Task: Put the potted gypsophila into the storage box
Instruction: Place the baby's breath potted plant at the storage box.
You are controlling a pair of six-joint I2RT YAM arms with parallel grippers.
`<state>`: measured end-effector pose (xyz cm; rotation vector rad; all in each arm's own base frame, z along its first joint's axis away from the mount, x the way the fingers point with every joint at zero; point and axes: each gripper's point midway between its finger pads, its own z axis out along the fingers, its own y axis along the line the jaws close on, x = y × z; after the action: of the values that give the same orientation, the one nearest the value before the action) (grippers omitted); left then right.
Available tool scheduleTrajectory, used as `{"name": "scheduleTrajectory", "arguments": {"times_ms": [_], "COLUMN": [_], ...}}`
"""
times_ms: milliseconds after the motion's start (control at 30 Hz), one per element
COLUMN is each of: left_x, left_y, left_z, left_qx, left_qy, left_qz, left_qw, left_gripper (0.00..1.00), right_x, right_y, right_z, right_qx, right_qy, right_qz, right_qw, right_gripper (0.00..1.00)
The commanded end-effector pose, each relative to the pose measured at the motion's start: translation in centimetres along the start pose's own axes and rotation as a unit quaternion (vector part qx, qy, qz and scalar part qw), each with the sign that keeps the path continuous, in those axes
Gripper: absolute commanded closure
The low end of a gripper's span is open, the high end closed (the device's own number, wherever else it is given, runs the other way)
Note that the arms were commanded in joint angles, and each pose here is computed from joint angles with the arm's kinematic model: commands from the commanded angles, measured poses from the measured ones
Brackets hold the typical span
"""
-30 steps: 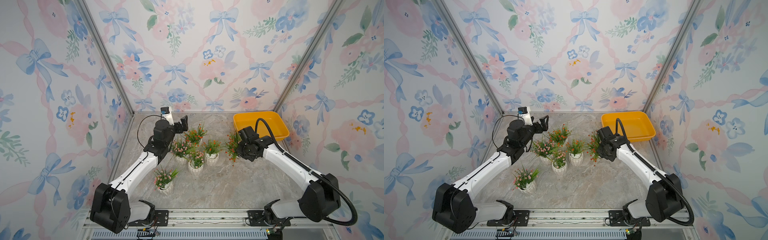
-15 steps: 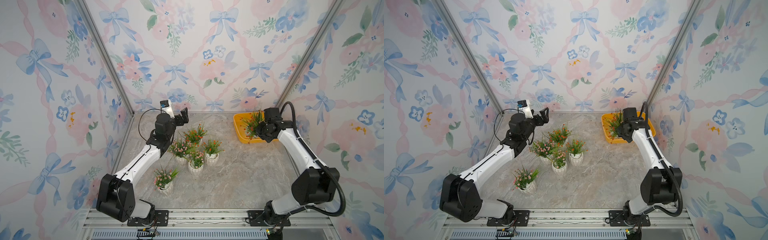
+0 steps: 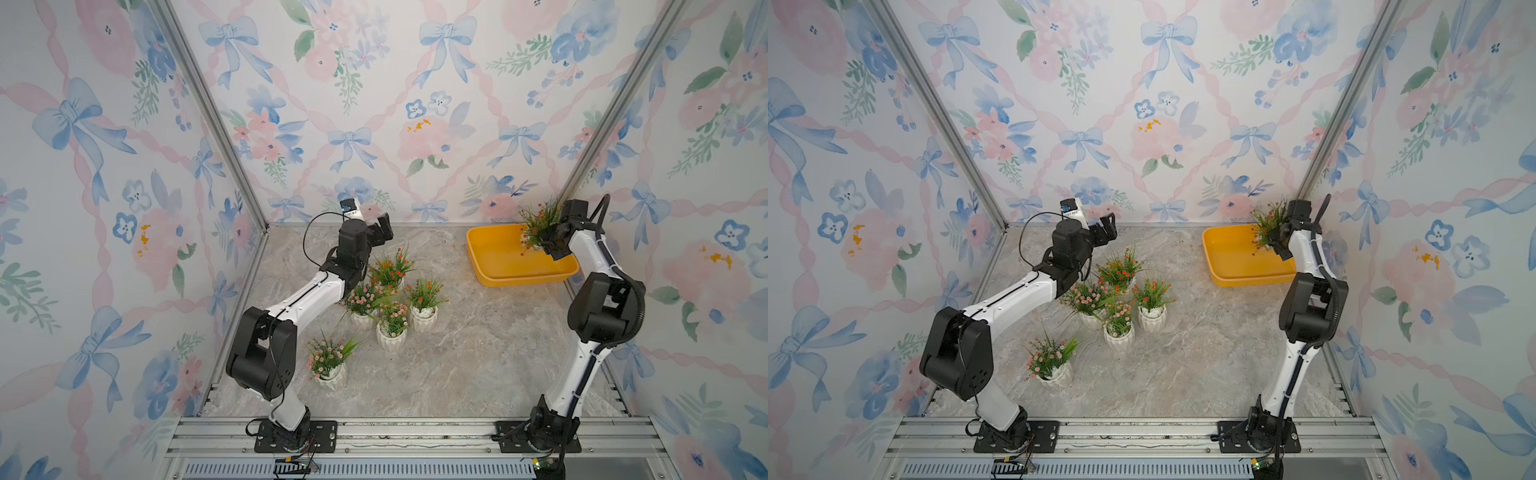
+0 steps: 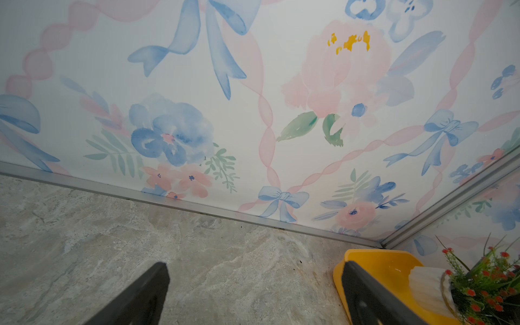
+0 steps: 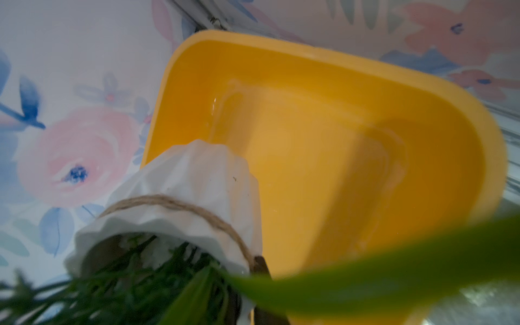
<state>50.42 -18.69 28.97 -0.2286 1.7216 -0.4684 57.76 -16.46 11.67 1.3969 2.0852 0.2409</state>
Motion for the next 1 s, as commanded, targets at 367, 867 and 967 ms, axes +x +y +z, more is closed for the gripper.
{"name": "scheduleTrajectory", "arguments": {"times_ms": [367,867,967], "left_x": [0.9,1.8,1.6], "left_y": [-1.1,-1.2,-1.4], "left_z": [3.2,2.7,2.5], "left_qx": [-0.029,-0.033,-0.03], "left_qy": [-0.019,-0.003,-0.004], "left_qz": [-0.04,-0.036,-0.033], "left_qw": [0.999,0.999,0.999], "left_gripper": [0.02,0.02,0.02], "right_x": [-3.1,-3.6,-3.4], "right_y": [-0.9,0.9,1.3], "right_z": [5.6,4.9,3.7], "right_qx": [-0.002,-0.047,-0.046], "right_qy": [0.006,-0.007,-0.011], "right_qz": [0.079,0.086,0.065], "right_qw": [0.997,0.995,0.997], "right_gripper": [0.93,0.64,0.59]}}
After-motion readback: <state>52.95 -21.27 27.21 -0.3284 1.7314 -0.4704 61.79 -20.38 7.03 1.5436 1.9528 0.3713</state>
